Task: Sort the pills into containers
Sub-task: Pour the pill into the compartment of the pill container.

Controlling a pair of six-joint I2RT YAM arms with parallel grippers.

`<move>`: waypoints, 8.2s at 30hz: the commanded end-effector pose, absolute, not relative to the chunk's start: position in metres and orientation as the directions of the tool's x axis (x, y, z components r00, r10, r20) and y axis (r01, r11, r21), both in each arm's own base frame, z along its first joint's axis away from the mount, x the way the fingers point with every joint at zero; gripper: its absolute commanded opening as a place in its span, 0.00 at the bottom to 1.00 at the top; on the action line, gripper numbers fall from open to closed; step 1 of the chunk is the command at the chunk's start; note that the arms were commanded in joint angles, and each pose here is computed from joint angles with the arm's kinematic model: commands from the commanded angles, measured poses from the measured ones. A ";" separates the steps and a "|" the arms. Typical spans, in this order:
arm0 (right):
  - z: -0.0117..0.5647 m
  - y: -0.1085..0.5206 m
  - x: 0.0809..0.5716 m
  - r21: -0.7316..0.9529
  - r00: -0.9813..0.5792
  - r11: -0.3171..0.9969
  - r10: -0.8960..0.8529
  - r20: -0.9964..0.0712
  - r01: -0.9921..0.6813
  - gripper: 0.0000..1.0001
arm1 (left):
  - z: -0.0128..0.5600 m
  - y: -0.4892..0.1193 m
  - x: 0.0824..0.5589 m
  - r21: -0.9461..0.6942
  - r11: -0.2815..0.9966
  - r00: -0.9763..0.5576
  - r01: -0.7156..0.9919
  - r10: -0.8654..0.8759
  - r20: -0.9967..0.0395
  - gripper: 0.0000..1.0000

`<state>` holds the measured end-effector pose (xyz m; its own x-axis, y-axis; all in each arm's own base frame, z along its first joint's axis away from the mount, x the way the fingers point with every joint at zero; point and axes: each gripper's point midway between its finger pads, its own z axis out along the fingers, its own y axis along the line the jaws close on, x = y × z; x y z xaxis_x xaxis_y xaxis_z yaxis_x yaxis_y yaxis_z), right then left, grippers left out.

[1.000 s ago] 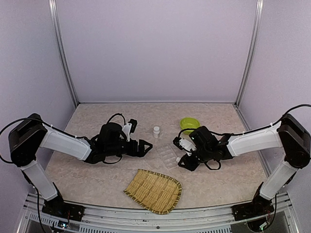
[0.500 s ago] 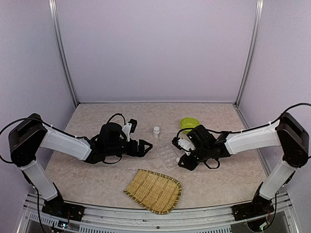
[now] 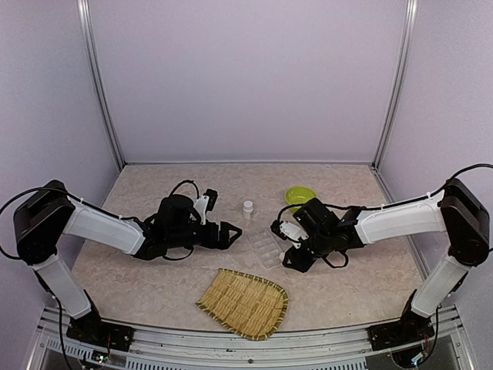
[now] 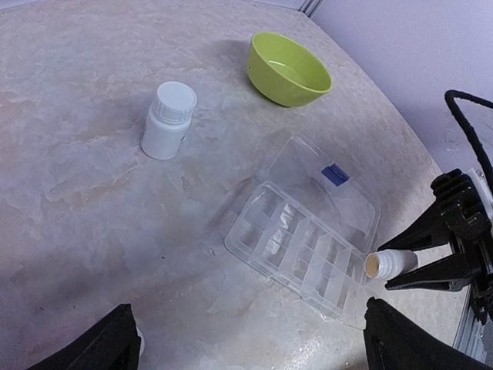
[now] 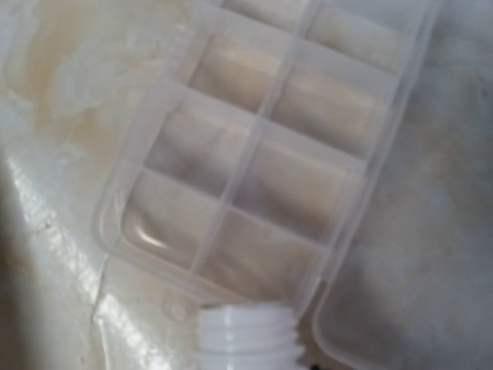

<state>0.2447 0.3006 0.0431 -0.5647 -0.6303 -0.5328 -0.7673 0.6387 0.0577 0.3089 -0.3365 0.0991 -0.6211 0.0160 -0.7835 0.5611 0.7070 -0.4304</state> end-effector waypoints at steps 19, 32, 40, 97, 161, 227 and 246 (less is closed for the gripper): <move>0.045 0.298 0.245 0.011 -0.558 0.629 -0.682 -0.472 -0.778 0.28 | 0.105 -0.334 0.310 -0.435 0.700 -0.611 0.567 0.003 -0.792 0.99; 0.040 0.300 0.244 -0.002 -0.553 0.618 -0.705 -0.444 -0.786 0.28 | 0.105 -0.334 0.310 -0.434 0.701 -0.611 0.566 0.002 -0.792 0.99; 0.041 0.299 0.245 -0.024 -0.548 0.609 -0.730 -0.409 -0.793 0.28 | 0.104 -0.334 0.310 -0.434 0.701 -0.611 0.566 0.003 -0.791 0.99; 0.047 0.310 0.251 -0.231 -0.447 0.490 -0.869 -0.214 -0.841 0.29 | 0.107 -0.330 0.311 -0.436 0.706 -0.609 0.557 -0.010 -0.793 0.99; 0.057 0.315 0.238 -0.308 -0.326 0.332 -0.943 -0.073 -0.892 0.31 | 0.104 -0.328 0.313 -0.446 0.712 -0.619 0.542 -0.021 -0.785 0.99; 0.050 0.304 0.238 -0.464 -0.210 0.152 -0.975 0.075 -0.873 0.32 | 0.103 -0.328 0.313 -0.451 0.711 -0.624 0.540 -0.022 -0.781 0.99; 0.054 0.310 0.231 -0.477 -0.115 0.049 -0.987 0.110 -0.878 0.33 | 0.104 -0.328 0.313 -0.453 0.709 -0.624 0.541 -0.023 -0.781 0.99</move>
<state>0.2359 0.3093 0.0543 -0.1500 -0.9843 0.0926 -0.8724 0.0877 -0.4809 0.3112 -0.3297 0.0957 -0.6372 -0.0021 -0.7707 0.5367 0.7164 -0.4457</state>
